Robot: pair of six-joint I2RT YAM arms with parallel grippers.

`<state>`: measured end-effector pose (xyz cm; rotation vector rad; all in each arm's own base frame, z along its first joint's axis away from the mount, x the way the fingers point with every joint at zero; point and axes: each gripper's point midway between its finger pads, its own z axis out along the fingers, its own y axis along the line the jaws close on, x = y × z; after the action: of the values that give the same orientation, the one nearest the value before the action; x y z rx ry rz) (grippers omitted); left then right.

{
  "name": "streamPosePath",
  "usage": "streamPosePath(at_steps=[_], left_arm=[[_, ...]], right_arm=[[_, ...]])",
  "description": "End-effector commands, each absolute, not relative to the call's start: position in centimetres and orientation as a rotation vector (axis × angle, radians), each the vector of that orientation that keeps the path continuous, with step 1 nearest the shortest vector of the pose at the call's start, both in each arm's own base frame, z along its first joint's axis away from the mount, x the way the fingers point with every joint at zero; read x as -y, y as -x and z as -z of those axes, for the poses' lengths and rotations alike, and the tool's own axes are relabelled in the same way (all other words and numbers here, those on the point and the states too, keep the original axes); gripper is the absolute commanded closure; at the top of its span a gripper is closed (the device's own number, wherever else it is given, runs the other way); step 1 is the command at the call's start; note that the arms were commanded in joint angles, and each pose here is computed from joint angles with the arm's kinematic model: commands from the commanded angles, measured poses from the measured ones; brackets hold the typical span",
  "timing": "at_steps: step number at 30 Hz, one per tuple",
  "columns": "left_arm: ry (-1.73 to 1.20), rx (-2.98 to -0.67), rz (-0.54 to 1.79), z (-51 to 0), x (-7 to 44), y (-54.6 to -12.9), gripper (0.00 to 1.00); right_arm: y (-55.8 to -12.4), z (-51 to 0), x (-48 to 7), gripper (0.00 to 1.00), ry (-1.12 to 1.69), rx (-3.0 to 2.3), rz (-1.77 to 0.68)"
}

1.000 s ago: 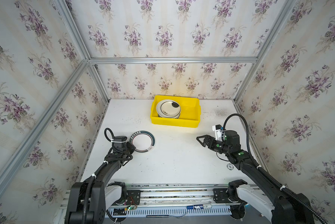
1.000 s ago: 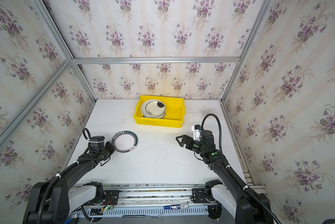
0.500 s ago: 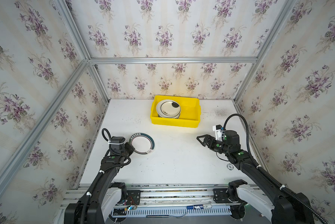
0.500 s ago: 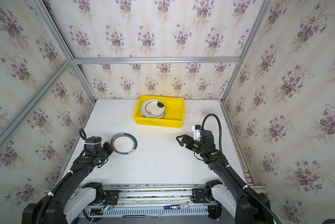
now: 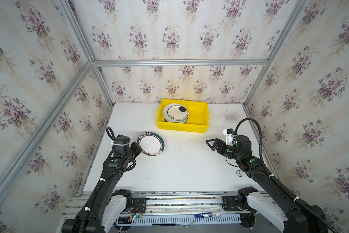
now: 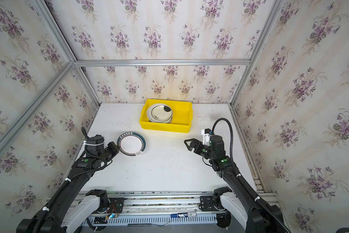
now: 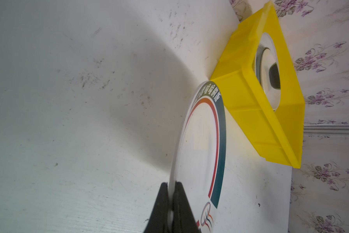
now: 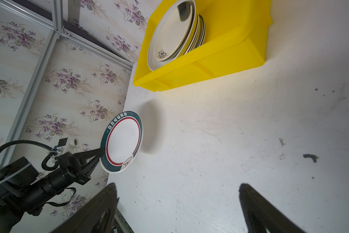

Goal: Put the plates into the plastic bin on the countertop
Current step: 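Lift the green-rimmed plate upright with the left gripper toward the bin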

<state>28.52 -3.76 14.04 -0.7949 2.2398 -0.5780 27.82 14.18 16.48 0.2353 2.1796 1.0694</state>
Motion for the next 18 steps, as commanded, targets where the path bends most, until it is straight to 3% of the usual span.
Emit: streamPosePath(at_steps=[1,11,18], left_arm=[[0.748,-2.199,0.613,-16.4,4.3,-29.4,1.00],[0.635,-2.124,0.675,-23.1,6.1,-31.9,1.00],[0.537,-2.091,0.710,-27.7,8.8,-35.9,1.00]], right_arm=[[-28.3,-17.5,-13.7,0.04,-0.246,-2.138,-1.040],[-28.3,-18.2,-12.9,0.03,-0.268,-2.113,-0.995],[-28.0,-18.6,-12.4,0.03,-0.292,-2.113,-0.971]])
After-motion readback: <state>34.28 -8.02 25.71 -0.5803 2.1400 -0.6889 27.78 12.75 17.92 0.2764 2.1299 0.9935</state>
